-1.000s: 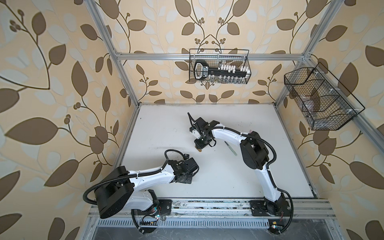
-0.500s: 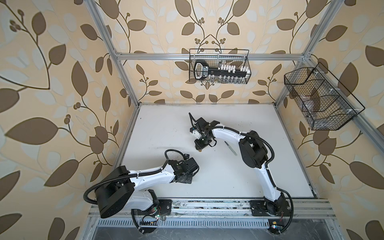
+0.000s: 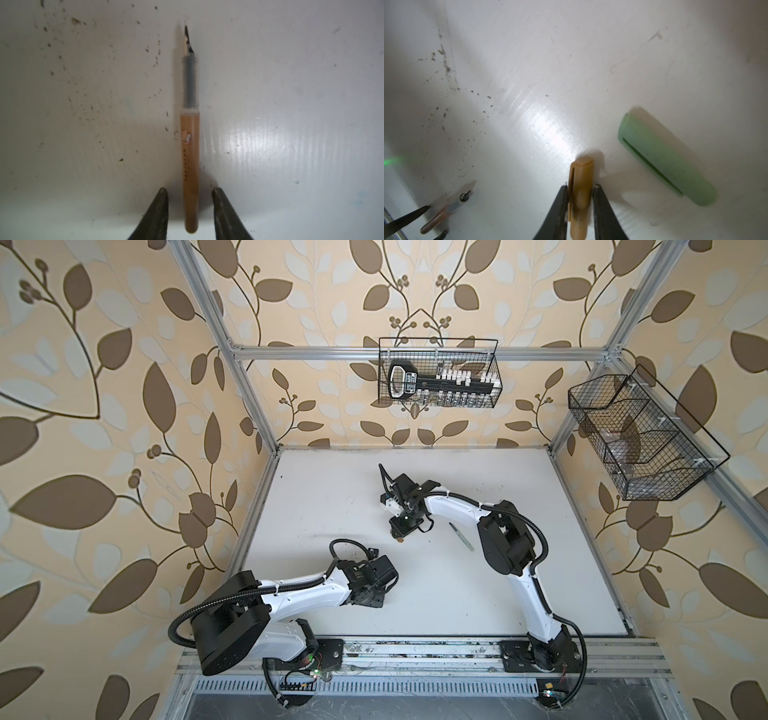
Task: Insert the pens into the pen caps
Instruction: 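Close the right gripper on the orange cap while the left holds the pen, then lift the orange cap off the table with the right gripper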
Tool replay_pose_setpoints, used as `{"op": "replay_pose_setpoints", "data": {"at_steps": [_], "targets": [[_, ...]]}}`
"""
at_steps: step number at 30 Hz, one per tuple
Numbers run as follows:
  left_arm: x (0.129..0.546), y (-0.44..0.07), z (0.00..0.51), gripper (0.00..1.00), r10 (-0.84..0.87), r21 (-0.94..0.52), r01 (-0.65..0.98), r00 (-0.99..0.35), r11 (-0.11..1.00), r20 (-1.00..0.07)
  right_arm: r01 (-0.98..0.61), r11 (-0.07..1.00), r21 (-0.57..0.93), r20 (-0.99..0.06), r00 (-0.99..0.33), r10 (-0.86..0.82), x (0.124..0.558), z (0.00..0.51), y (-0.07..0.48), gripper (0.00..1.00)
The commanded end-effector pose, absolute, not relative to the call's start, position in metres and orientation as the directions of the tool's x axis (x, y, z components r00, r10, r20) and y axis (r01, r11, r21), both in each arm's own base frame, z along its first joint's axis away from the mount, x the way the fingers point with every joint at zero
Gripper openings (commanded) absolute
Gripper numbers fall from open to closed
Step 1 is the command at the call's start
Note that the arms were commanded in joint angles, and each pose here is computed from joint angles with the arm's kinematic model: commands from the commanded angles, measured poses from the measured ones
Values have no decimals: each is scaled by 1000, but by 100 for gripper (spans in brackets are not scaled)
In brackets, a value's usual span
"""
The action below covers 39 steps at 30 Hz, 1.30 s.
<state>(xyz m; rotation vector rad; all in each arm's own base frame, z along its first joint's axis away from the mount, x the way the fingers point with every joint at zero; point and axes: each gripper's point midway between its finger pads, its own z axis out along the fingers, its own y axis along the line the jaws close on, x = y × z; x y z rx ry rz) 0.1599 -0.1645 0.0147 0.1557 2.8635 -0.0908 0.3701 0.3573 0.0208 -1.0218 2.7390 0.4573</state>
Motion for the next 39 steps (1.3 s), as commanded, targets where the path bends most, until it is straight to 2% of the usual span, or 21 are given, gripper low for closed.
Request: {"op": "replay_pose_setpoints", "data": {"at_steps": [1,4,9,20,27,33,37,39], "targets": [[161,-162,18,40,87,-26,99,-957,995,-277,-676,718,165,-206,-736,-645,365,0,347,24],[163,-162,19,45,81,-22,91,-957,996,-280,-676,718,166,-214,-736,-643,366,4,348,18],[170,-165,23,53,83,-14,92,-949,996,-303,-678,707,200,-255,-733,-631,365,20,354,15],[191,-171,25,62,179,75,164,-935,984,-307,-651,700,293,-374,-752,-543,352,70,339,11],[196,-174,14,61,189,65,178,-947,982,-260,-600,730,326,-424,-783,-454,342,94,311,11],[204,-196,17,58,221,-6,232,-932,973,-288,-542,766,346,-441,-814,-377,342,96,287,11],[201,-203,17,47,221,-56,247,-931,967,-289,-530,772,352,-438,-822,-364,341,93,282,11],[199,-202,16,46,219,-61,248,-930,967,-296,-527,772,356,-433,-825,-364,340,90,282,11]]}}
